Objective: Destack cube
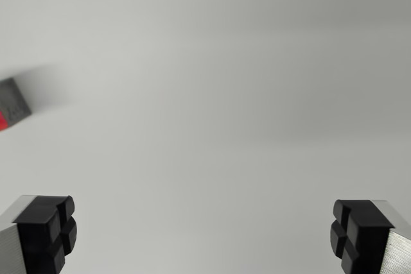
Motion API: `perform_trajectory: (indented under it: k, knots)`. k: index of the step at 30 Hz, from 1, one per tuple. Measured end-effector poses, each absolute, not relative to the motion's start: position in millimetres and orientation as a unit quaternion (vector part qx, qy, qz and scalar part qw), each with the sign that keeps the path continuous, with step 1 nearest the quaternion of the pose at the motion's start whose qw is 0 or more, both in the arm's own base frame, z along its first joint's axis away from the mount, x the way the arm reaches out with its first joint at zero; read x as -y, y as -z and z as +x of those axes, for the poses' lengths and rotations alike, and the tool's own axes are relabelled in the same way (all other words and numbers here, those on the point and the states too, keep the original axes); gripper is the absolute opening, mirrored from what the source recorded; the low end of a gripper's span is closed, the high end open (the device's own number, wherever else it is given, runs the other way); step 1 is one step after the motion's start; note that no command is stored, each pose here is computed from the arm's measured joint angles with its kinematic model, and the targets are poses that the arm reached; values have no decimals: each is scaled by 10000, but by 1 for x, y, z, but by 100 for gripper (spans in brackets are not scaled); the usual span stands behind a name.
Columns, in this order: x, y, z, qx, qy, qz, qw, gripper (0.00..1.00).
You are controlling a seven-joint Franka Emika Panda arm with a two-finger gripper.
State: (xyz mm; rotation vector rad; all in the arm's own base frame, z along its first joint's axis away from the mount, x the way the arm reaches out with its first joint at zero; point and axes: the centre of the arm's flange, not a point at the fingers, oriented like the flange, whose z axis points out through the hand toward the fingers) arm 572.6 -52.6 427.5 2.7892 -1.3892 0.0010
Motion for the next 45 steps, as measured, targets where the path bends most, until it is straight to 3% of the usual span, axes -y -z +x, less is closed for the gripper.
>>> perform_trajectory:
  k: [45]
  knots:
    - [18, -404, 570, 4234, 11, 9059, 125, 100]
